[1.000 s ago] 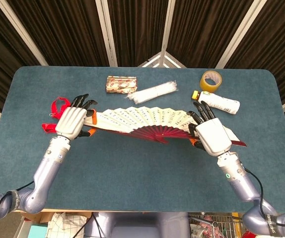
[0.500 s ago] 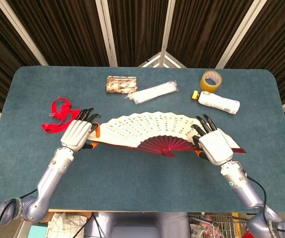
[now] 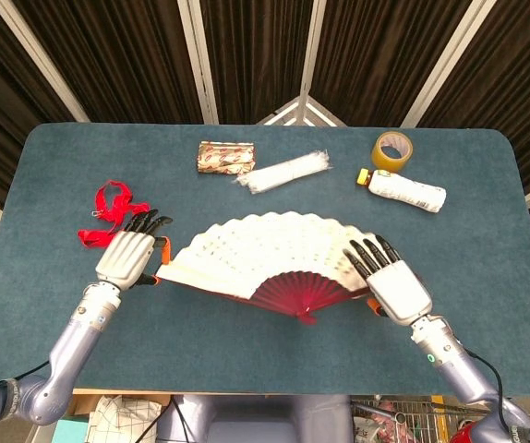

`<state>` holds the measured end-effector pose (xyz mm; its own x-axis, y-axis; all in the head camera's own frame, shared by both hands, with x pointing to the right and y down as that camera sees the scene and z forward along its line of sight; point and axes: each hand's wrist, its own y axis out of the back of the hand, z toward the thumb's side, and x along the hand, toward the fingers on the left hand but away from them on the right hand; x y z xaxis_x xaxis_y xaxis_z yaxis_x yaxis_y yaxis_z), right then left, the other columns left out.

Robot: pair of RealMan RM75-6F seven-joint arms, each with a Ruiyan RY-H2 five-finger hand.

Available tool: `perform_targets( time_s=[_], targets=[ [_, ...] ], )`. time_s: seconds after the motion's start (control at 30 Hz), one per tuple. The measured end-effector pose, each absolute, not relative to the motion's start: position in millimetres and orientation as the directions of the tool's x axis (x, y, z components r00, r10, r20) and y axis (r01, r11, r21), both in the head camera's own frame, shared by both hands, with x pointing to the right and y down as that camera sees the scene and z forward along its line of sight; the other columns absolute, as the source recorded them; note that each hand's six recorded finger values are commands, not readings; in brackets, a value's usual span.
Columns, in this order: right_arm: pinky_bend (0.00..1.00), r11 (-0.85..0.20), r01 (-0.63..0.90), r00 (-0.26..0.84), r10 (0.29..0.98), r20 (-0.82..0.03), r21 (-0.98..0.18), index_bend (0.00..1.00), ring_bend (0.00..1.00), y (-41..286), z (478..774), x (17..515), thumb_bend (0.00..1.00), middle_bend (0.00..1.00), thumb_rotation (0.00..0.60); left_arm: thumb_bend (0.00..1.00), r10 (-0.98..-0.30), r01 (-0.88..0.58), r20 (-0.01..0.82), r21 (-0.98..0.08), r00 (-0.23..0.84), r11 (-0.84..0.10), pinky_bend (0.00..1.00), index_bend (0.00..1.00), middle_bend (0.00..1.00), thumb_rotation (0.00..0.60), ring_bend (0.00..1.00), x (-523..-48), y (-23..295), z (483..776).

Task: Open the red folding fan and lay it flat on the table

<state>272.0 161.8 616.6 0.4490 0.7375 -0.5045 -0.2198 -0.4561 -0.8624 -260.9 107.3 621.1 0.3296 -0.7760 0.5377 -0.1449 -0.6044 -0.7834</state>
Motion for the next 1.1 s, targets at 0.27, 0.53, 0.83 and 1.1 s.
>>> perform_targets(
  time_s=[0.27, 0.53, 0.83, 1.1],
  targets=[
    [0.0, -0.518, -0.325, 0.405, 0.679, -0.612, -0.791, 0.0, 0.0, 178, 623, 276, 0.13, 0.0, 0.6, 0.13, -0.734, -0.117, 0.596, -0.745, 0.326, -0.657, 0.0, 0.18, 0.0, 0.6, 0.0, -271, 111, 615],
    [0.0, -0.539, -0.367, 0.367, 0.665, -0.65, -0.758, 0.0, 0.0, 190, 623, 288, 0.13, 0.0, 0.6, 0.07, -0.7, -0.054, 0.652, -0.719, 0.292, -0.693, 0.0, 0.12, 0.0, 0.6, 0.0, -299, 115, 605],
    [0.0, -0.523, -0.316, 0.318, 0.728, -0.608, -0.792, 0.0, 0.0, 189, 611, 307, 0.13, 0.0, 0.6, 0.07, -0.739, -0.078, 0.623, -0.749, 0.257, -0.658, 0.0, 0.07, 0.0, 0.6, 0.0, -326, 118, 583],
    [0.0, -0.489, -0.035, 0.145, 0.861, -0.488, -0.872, 0.0, 0.0, 196, 580, 352, 0.13, 0.0, 0.6, 0.07, -0.832, -0.11, 0.51, -0.834, 0.217, -0.54, 0.0, 0.0, 0.0, 0.6, 0.0, -362, 152, 551]
  ],
)
